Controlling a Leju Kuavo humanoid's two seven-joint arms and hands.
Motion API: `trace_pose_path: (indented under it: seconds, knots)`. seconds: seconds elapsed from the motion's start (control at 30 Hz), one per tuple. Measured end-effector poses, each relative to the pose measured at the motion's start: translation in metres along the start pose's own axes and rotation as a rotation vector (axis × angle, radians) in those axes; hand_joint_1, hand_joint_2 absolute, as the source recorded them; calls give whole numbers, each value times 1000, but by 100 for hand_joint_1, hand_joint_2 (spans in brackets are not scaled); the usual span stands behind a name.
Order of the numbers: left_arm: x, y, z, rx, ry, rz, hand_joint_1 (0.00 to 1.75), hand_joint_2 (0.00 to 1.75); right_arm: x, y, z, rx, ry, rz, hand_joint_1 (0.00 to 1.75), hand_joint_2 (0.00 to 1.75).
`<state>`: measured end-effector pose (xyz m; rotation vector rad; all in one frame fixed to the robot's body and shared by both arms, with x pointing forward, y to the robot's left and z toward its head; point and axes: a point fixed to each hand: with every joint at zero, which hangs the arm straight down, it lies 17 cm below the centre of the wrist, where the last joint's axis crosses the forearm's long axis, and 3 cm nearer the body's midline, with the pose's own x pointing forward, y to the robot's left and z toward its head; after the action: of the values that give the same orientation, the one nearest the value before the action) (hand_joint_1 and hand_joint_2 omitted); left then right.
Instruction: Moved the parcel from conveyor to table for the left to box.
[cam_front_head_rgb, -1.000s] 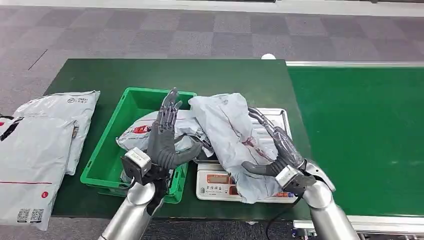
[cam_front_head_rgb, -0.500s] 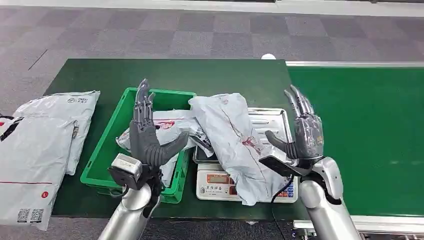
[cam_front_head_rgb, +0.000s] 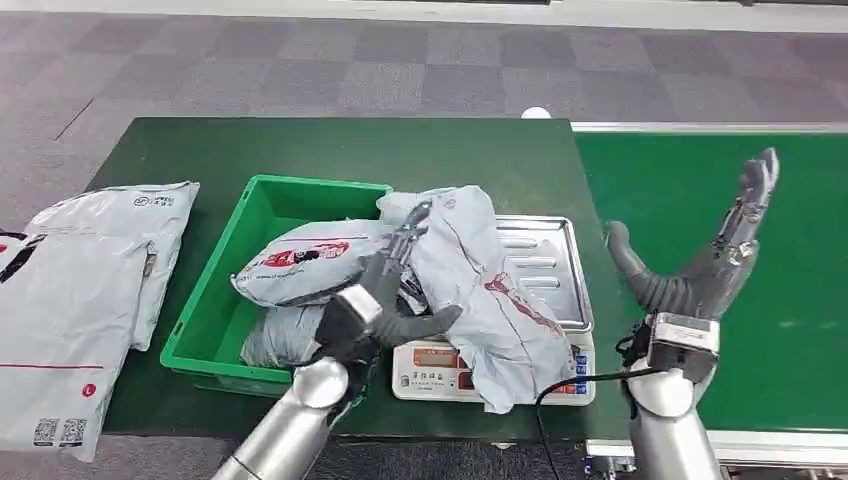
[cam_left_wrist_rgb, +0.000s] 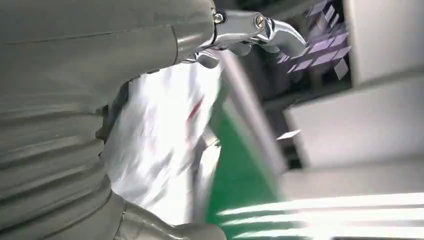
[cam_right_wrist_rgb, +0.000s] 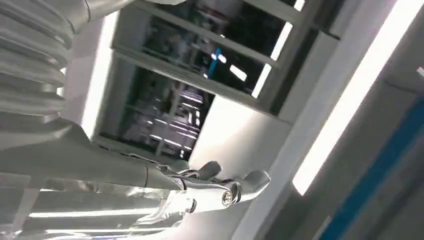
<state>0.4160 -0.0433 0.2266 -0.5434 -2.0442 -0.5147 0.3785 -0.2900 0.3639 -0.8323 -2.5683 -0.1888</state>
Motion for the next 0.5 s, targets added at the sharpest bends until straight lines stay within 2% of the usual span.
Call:
trace_pose_path:
  seconds: [0.13,0.3,0.4,0.5]
  knots:
    - [-32,-30,4,-124,107,-84,0,175,13,-8,-7,-31,-29,-6,0,175]
    - [-54,-53,11,-232,180,-134,0,175,19,-13,-11,-50,-42,-10,0,175]
    - [-80,-77,25,-336,264,-197,0,175,22,-14,-11,-51,-48,-7,0,175]
    - [-95,-90,33,-378,317,-222,0,175,25,-15,-11,-50,-54,-3,0,175]
